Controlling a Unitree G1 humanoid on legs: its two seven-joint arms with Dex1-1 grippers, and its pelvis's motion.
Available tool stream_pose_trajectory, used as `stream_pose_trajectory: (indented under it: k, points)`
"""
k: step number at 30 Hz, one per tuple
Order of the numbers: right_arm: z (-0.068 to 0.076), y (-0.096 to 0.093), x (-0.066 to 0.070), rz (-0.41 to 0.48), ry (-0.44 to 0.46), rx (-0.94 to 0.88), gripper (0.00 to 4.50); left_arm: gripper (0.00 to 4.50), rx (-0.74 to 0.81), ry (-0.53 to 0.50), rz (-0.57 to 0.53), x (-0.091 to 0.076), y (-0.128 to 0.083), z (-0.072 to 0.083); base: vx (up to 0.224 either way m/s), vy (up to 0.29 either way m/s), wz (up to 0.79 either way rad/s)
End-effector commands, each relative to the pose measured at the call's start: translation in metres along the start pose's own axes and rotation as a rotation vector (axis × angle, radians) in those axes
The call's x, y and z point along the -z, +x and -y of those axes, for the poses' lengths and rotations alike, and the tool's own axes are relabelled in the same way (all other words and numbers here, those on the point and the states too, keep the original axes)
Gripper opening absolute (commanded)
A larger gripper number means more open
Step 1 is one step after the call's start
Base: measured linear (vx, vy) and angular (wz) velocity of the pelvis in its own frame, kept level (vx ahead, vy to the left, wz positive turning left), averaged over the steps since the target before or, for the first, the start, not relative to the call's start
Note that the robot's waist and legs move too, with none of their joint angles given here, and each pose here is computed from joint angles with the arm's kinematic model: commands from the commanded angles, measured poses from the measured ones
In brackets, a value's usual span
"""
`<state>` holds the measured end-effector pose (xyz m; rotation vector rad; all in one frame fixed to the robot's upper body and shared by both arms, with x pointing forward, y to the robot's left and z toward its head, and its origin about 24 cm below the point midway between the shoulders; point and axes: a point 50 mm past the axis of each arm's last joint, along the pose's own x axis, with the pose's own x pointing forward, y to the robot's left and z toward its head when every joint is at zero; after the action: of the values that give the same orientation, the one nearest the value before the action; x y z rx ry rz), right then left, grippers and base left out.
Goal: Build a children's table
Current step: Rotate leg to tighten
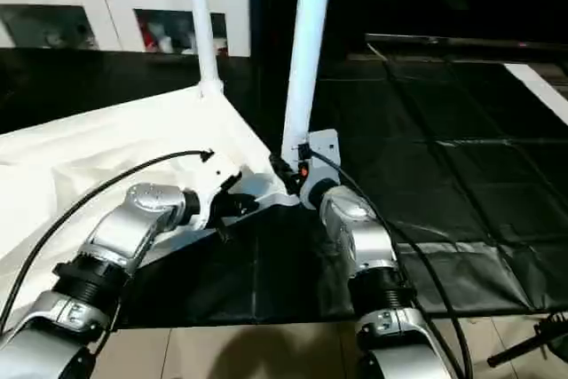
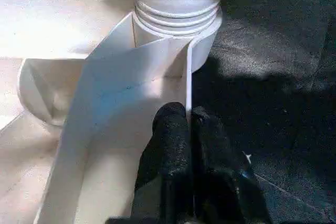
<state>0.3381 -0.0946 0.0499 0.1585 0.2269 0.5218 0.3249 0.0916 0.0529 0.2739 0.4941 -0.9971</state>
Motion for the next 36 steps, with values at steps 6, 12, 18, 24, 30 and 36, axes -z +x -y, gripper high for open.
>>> stream_pose_trajectory:
  k: [6,12,18,24,30,36]
  points:
    - [-0.014,-0.013,0.017,-0.039,0.051,-0.244,3.59,0.00,0.129,0.109,0.056,-0.010,0.001,0.010,0.000,0.000,0.00]
    - [0.011,-0.049,0.003,-0.057,-0.084,-0.449,4.03,0.00,0.296,0.222,0.017,0.003,-0.015,0.011,0.000,0.000,0.00]
    - [0.023,-0.079,-0.010,-0.129,-0.193,-0.653,4.28,0.00,0.417,0.287,-0.028,0.008,-0.027,0.008,0.000,0.000,0.00]
    - [0.026,-0.092,-0.017,-0.169,-0.205,-0.808,4.28,0.00,0.562,0.337,-0.062,0.012,-0.038,0.010,0.000,0.000,0.00]
    - [0.027,-0.095,-0.017,-0.238,-0.187,-0.911,4.03,0.00,0.645,0.381,-0.087,0.011,-0.042,0.011,0.000,0.000,0.00]
    - [0.021,-0.090,-0.015,-0.270,-0.188,-0.998,3.54,0.00,0.688,0.433,-0.115,0.010,-0.044,0.011,0.000,0.000,0.00]
